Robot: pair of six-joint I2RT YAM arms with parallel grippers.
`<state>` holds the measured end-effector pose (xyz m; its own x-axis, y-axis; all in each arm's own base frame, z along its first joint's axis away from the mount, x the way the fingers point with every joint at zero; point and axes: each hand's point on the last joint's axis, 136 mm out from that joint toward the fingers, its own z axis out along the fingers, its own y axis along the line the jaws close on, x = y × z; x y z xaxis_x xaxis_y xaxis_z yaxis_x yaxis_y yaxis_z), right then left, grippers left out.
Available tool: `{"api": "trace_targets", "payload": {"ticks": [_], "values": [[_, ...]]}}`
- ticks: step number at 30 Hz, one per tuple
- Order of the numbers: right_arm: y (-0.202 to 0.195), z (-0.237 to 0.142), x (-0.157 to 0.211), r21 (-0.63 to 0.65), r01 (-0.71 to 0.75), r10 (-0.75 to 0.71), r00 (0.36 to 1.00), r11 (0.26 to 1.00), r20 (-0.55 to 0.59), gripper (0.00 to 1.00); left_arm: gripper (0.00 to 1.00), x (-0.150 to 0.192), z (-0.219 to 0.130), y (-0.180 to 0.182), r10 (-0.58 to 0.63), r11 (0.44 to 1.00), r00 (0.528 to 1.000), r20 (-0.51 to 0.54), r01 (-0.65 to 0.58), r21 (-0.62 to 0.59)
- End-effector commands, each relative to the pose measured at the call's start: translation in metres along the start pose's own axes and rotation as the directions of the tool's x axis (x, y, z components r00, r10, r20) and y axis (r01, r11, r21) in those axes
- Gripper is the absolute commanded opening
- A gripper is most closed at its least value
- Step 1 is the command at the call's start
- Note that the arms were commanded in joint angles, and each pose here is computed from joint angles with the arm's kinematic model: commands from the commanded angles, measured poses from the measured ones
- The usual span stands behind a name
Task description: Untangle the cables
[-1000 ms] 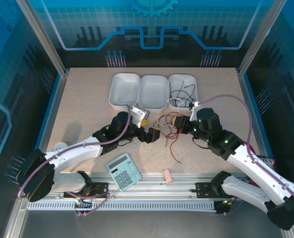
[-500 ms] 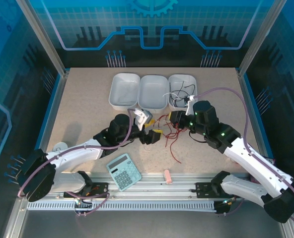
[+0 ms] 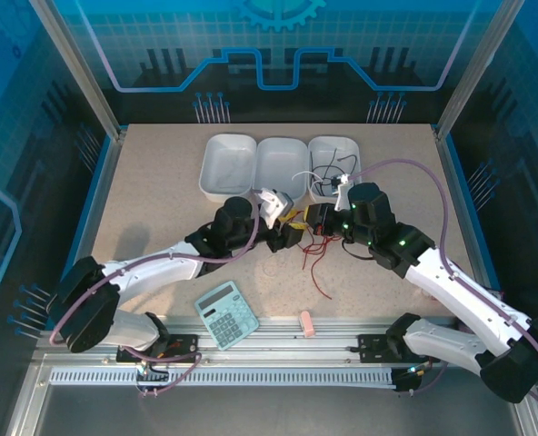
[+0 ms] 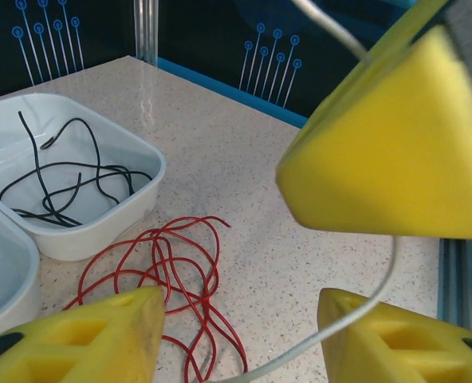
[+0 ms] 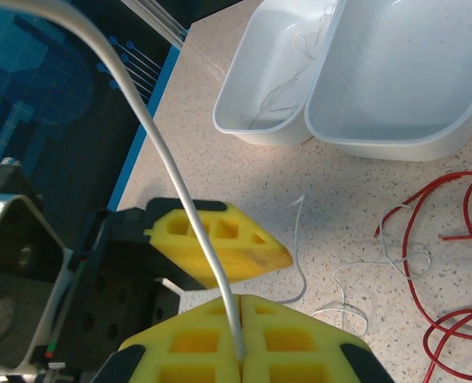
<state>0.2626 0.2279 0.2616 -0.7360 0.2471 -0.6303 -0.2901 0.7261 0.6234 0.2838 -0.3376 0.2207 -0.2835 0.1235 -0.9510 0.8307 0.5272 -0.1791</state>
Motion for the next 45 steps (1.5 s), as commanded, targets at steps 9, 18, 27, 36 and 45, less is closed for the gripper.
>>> {"api": "trace_targets", "payload": {"ticks": [9,18,27,36,45], "values": [[0.012,-0.007,-0.008,-0.038,0.002,-0.001,0.999,0.999,0.041,0.00,0.00,-0.015,-0.003,0.006,-0.007,0.998,1.000,0.014,0.007,-0.055],[0.008,-0.010,-0.009,-0.043,-0.005,0.007,0.998,0.999,0.061,0.22,0.00,-0.027,-0.015,0.028,-0.080,0.988,0.995,0.064,0.088,-0.130],[-0.002,-0.019,-0.009,-0.031,-0.005,0.008,0.995,0.999,0.099,0.80,0.00,-0.045,-0.038,0.078,-0.185,0.945,0.979,0.089,0.203,-0.258],[-0.034,-0.012,0.004,0.089,-0.009,0.003,0.997,0.996,0.074,1.00,0.00,-0.084,-0.056,0.143,-0.167,0.888,0.974,0.152,0.215,-0.406],[-0.062,0.001,0.017,0.206,-0.003,-0.001,1.000,0.979,0.019,1.00,0.00,-0.098,-0.050,0.218,-0.203,0.778,0.960,0.191,0.277,-0.564]]}}
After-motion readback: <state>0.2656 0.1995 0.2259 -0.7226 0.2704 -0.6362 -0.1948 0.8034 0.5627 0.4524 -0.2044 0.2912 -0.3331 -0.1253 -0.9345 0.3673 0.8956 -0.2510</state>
